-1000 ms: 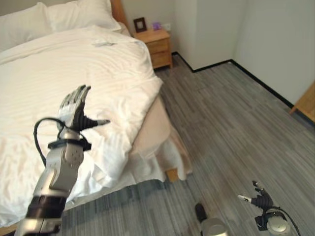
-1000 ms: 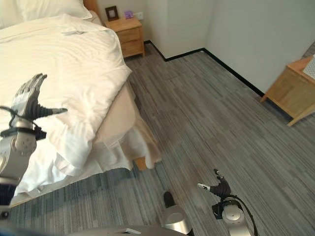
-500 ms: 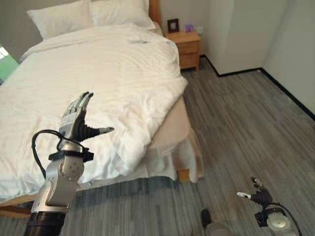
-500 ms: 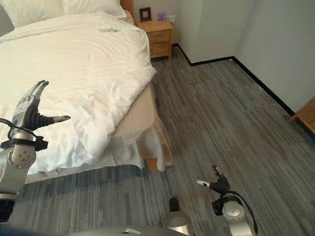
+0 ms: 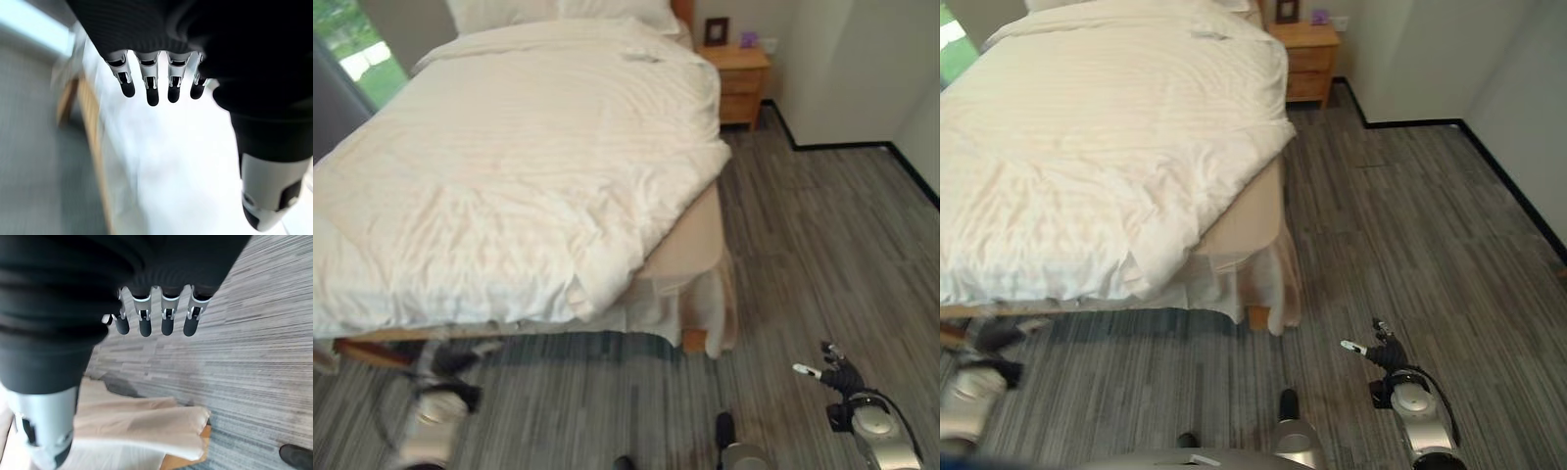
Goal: Making the bed.
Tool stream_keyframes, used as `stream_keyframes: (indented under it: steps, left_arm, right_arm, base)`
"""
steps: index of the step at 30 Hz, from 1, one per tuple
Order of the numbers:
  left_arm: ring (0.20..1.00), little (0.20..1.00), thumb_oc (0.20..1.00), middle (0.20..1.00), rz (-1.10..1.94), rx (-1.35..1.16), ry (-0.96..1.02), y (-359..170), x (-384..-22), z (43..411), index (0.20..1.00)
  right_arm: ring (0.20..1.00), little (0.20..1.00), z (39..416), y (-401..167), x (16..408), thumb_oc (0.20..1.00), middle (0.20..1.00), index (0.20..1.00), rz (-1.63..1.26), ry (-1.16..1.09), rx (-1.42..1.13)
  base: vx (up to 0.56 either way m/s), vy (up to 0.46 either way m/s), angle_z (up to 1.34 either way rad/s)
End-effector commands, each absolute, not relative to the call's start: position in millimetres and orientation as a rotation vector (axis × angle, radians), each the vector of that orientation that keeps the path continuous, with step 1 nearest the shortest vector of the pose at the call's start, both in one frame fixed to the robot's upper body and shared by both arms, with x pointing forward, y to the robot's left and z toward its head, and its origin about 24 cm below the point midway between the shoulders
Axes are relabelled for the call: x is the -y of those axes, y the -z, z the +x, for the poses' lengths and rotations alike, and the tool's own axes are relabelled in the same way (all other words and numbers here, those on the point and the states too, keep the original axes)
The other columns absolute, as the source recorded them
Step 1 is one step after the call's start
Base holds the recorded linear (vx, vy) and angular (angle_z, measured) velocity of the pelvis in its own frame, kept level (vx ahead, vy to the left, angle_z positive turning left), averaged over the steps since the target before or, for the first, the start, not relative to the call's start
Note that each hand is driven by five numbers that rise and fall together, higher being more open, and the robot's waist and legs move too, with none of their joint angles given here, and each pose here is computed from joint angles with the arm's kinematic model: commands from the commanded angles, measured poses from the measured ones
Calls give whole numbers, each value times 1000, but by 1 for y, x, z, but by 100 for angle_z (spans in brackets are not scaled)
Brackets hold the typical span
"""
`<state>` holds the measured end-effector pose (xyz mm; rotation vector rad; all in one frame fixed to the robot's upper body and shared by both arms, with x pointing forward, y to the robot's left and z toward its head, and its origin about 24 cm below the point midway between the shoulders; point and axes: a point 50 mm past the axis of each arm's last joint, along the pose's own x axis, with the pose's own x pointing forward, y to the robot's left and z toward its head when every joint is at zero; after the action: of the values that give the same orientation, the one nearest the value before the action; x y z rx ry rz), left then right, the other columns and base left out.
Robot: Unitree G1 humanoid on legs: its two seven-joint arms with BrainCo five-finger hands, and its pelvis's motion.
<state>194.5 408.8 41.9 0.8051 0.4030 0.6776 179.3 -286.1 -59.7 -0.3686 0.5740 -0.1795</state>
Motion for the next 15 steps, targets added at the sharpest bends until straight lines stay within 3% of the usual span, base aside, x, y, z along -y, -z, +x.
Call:
stream_keyframes:
  steps: [1, 7, 15]
  left_arm:
    - [1000, 1000, 1000, 1000, 1019, -165, -857, -128, -440, 216, 1000]
    - [1000, 1000, 1000, 1000, 1133, 14, -923, -195, -443, 231, 1000]
    - [1000, 1000, 1000, 1000, 1190, 114, -824, -213, -420, 256, 1000]
  right_arm:
    - [1000, 1000, 195, 42, 285, 1000, 1000, 1000, -390, 162, -458]
    - [1000, 1000, 180, 56, 279, 1000, 1000, 1000, -381, 132, -517]
    - [1000, 1000, 177, 66, 267, 1000, 1000, 1000, -337, 116, -535]
  base:
    - [95, 136, 0]
    - [42, 81, -10]
    - [184, 32, -18]
